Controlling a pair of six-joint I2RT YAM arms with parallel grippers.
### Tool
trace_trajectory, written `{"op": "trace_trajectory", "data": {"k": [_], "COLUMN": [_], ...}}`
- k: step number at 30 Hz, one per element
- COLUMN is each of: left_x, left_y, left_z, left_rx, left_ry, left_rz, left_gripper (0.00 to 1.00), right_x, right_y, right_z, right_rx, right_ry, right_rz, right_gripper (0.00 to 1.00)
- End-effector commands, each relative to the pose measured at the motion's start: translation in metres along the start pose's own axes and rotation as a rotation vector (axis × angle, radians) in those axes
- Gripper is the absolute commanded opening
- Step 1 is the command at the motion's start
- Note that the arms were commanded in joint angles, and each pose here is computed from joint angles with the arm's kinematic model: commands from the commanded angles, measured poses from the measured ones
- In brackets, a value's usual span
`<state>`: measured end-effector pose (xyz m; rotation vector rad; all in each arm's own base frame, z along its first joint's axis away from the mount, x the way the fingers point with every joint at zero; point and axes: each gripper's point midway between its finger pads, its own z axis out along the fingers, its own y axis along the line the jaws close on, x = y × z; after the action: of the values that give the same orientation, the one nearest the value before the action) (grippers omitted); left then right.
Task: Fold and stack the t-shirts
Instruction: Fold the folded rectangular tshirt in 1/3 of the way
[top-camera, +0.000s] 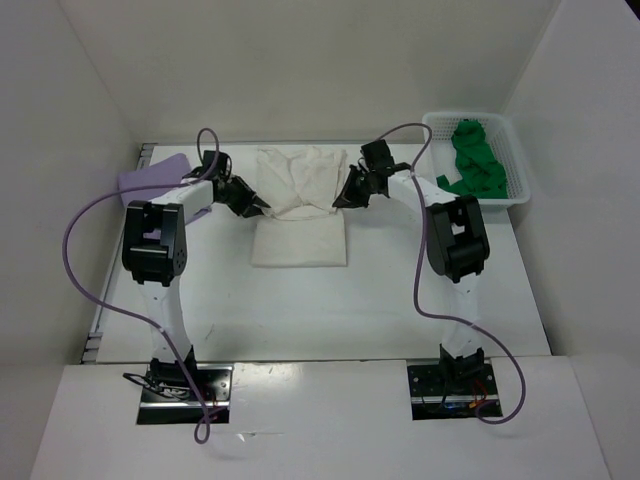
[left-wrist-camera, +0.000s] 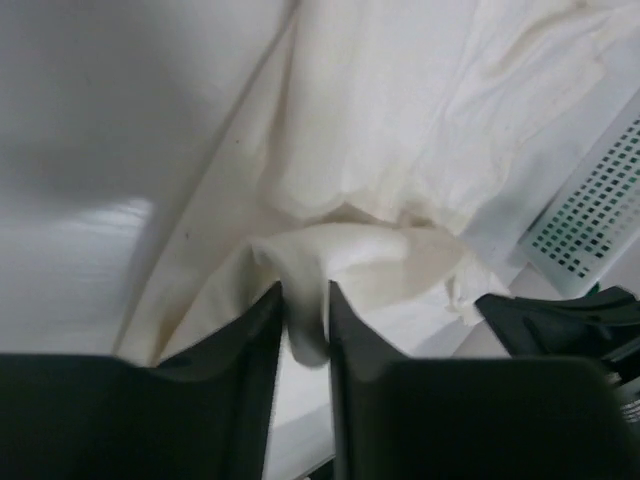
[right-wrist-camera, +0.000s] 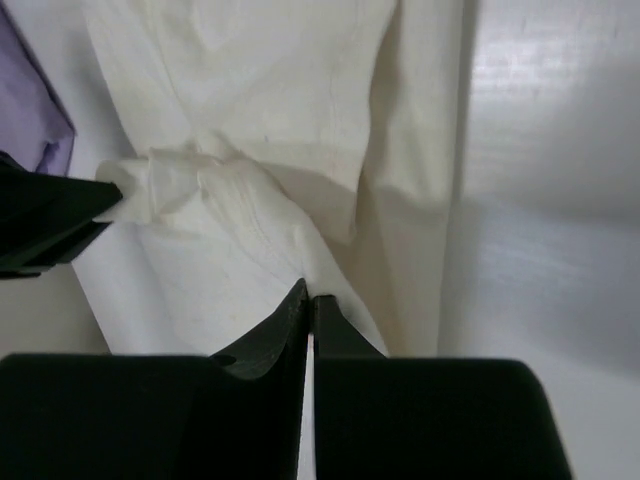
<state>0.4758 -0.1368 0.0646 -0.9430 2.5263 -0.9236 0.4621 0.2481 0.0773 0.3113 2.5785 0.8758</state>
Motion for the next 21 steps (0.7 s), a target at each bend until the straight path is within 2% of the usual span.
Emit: {"op": "trace_trajectory", "data": {"k": [1, 3, 4, 5, 6, 7, 9, 10, 11, 12, 13, 14, 15, 17, 19, 21], "left_x": [-0.024, -0.03, -0.029, -0.037, -0.035, -0.035, -0.029, -0.023, -0.011, 0.004, 0.017, 0.047, 0.057, 0.074, 0.084, 0.091], "left_y": [-0.005, -0.017, -0.029, -0.036, -0.031, -0.046, -0.056, -0.054, -0.037, -0.037, -0.043, -0.027, -0.027, -0.012, -0.001, 0.019], "left_z": [0.007, -0.003, -0.015, -0.027, -0.034, -0.056, -0.084, -0.089, -0.086, -0.085, -0.092, -0.078, -0.078, -0.064, -0.051, -0.034], "left_rx": [0.025, 0.072, 0.108, 0.131, 0.131, 0.166, 0.197, 0.197, 0.169, 0.174, 0.204, 0.179, 0.196, 0.165, 0.146, 0.078], "left_ry": [-0.057, -0.075, -0.085, -0.113, -0.122, -0.163, -0.213, -0.213, -0.191, -0.174, -0.171, -0.106, -0.101, -0.08, -0.061, -0.022], "left_rz": [-0.009, 0.007, 0.025, 0.031, 0.034, 0.06, 0.094, 0.094, 0.077, 0.094, 0.121, 0.095, 0.102, 0.083, 0.079, 0.071], "left_gripper": [0.37, 0.5, 0.6, 0.61, 0.61, 0.61, 0.61, 0.61, 0.6, 0.56, 0.53, 0.5, 0.46, 0.45, 0.44, 0.44], "right_x": [-0.018, -0.02, -0.025, -0.029, -0.031, -0.039, -0.04, -0.043, -0.041, -0.036, -0.028, -0.015, -0.007, 0.027, 0.05, 0.068], "right_y": [-0.009, -0.004, 0.005, 0.011, 0.017, 0.033, 0.036, 0.048, 0.04, 0.046, 0.061, 0.058, 0.065, 0.08, 0.093, 0.088], "right_z": [0.017, 0.015, 0.007, 0.0, -0.008, -0.026, -0.041, -0.06, -0.064, -0.067, -0.075, -0.068, -0.065, -0.045, -0.027, 0.001], "right_rx": [0.025, 0.011, -0.008, -0.024, -0.038, -0.066, -0.055, -0.078, -0.042, -0.043, -0.069, -0.054, -0.062, -0.084, -0.096, -0.083], "right_ry": [-0.002, -0.002, -0.027, -0.047, -0.064, -0.099, -0.127, -0.157, -0.167, -0.173, -0.179, -0.154, -0.141, -0.07, -0.009, 0.063], "right_rz": [-0.019, -0.023, -0.035, -0.045, -0.054, -0.072, -0.098, -0.113, -0.118, -0.13, -0.171, -0.175, -0.199, -0.242, -0.272, -0.273], "right_gripper": [0.03, 0.15, 0.28, 0.33, 0.36, 0.39, 0.42, 0.43, 0.44, 0.44, 0.4, 0.22, 0.13, 0.0, 0.0, 0.0]}}
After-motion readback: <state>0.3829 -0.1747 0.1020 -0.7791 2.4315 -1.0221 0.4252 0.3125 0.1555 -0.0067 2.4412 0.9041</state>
